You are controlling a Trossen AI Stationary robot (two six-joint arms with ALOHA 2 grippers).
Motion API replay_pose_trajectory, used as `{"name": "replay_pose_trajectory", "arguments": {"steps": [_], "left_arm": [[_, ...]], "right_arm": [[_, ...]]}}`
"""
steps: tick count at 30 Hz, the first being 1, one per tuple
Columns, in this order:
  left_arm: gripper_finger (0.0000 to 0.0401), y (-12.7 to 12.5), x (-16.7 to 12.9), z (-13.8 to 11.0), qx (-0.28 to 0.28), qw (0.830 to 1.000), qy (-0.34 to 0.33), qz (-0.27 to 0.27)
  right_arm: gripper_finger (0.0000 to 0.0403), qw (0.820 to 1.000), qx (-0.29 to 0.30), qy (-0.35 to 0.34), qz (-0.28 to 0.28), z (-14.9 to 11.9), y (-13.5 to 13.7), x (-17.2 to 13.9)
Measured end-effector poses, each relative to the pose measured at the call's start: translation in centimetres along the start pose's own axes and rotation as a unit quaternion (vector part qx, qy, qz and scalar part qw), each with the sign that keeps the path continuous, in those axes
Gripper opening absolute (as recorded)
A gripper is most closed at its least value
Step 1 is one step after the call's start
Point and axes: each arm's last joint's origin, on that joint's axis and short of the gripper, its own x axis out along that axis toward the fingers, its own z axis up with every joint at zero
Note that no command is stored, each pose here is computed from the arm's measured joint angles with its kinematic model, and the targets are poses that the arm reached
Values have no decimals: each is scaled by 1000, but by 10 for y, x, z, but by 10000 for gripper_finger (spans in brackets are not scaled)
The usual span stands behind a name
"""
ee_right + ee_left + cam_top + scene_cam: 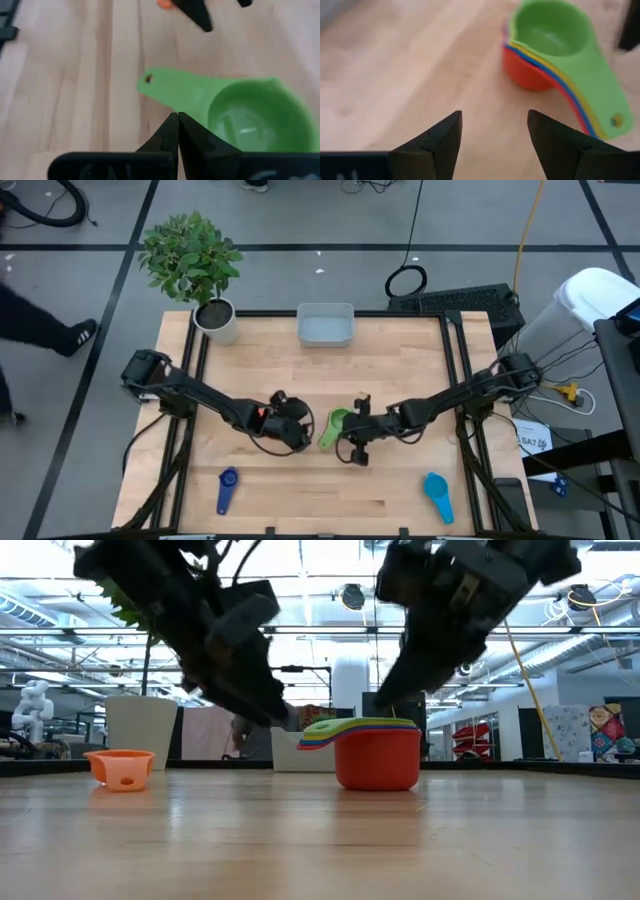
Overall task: Nest measuring cups in basket
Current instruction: Stack the light blue measuring cup on top of the green measuring cup
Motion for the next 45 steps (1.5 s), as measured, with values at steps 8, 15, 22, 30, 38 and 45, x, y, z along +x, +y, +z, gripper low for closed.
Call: {"name": "replay_pose_trajectory", "arguments": {"steps": [8, 15, 22, 30, 38, 45], "left_arm": [[230, 8, -33, 11, 23, 1000, -13, 8], [230, 2, -52, 5, 59, 998, -13, -6], [230, 1, -69, -12, 139, 990, 30, 2], [230, -6, -74, -16, 146, 989, 25, -13], [230, -5, -74, -16, 147, 989, 25, -11], [230, -5, -74, -16, 151, 988, 19, -2]], "right_arm": [[0, 996, -14, 86, -36, -5, -13, -60], [0, 978, -33, 198, -53, -36, -3, -114], [0, 943, -39, 330, 6, -68, 23, -119], [35, 935, 19, 355, 7, -86, 45, -131], [162, 922, 119, 368, 5, -96, 59, -149], [172, 918, 161, 360, -24, -112, 72, -160]]}}
